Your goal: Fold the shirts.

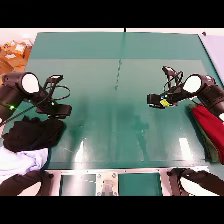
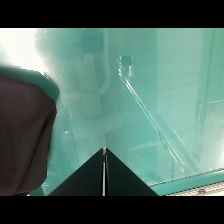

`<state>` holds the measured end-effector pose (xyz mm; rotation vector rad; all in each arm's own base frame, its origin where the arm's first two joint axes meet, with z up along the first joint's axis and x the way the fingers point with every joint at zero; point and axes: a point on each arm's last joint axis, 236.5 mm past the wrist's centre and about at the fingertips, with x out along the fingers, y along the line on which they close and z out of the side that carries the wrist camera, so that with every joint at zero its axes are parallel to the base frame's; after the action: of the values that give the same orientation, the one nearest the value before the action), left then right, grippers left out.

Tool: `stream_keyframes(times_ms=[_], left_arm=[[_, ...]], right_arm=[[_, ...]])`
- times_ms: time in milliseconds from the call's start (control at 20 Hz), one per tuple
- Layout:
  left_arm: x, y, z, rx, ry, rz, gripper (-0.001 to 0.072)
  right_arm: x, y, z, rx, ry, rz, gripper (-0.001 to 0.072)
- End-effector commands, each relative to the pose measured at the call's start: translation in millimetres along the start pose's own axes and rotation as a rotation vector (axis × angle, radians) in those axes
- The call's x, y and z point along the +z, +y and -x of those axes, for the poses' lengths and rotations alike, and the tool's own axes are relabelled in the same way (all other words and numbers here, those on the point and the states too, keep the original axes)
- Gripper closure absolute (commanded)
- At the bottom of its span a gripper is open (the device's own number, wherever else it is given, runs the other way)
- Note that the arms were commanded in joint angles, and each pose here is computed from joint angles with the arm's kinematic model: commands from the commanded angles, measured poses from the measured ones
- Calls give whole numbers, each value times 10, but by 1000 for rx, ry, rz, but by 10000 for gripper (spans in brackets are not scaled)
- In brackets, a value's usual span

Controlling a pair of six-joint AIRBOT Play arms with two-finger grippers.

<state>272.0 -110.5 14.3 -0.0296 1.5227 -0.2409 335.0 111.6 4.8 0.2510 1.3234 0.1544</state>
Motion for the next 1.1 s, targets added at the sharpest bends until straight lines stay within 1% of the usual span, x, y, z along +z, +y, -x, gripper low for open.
stream_keyframes(times_ms=[0, 100, 150, 200, 250, 300, 350, 400, 450, 550, 650, 800, 850, 900, 950, 1000, 1050], left_arm=[[1, 2, 1, 1, -1, -1, 685], [4, 33, 1, 14, -3, -5, 685], [14, 114, 4, 48, -6, -10, 685], [20, 258, 15, 110, -8, -18, 683], [16, 498, 53, 212, -6, -17, 640], [19, 775, 130, 333, -9, -1, 285], [33, 1090, 257, 472, -24, 38, -13], [31, 1330, 347, 570, -32, 59, -13], [-31, 1489, 326, 604, -16, 85, -13], [-263, 1724, 101, 605, 50, 138, -13], [-512, 1870, -212, 572, 103, 178, -13], [-773, 2014, -603, 530, 122, 212, -13], [-831, 2045, -674, 525, 125, 219, 16], [-851, 2063, -696, 522, 125, 225, 199], [-841, 2072, -686, 526, 123, 218, 425], [-821, 2063, -670, 521, 126, 199, 677], [-796, 2057, -627, 518, 131, 182, 684]], right_arm=[[-1, 4, 1, 1, 0, 0, 691], [-1, 3, 0, 1, 0, 0, 690], [-1, 4, 1, 1, 0, 0, 690], [-1, 4, 1, 1, 0, 0, 690], [-1, 4, 1, 1, 0, 0, 690], [-1, 4, 1, 1, 0, 0, 690], [-1, 4, 1, 1, 0, 0, 690], [-1, 3, 1, 0, -1, 0, 690], [-1, 3, 1, 0, -1, 0, 690], [-1, 4, 1, 1, 0, 0, 690], [-1, 4, 1, 1, 0, 0, 690], [-1, 3, 1, 0, -1, 0, 690], [-1, 4, 1, 1, 0, 0, 690], [-1, 4, 1, 1, 0, 0, 690], [-1, 4, 1, 1, 0, 0, 690], [0, 4, 0, 1, -1, 0, 690], [9, 6, 1, 2, -5, 0, 690]])
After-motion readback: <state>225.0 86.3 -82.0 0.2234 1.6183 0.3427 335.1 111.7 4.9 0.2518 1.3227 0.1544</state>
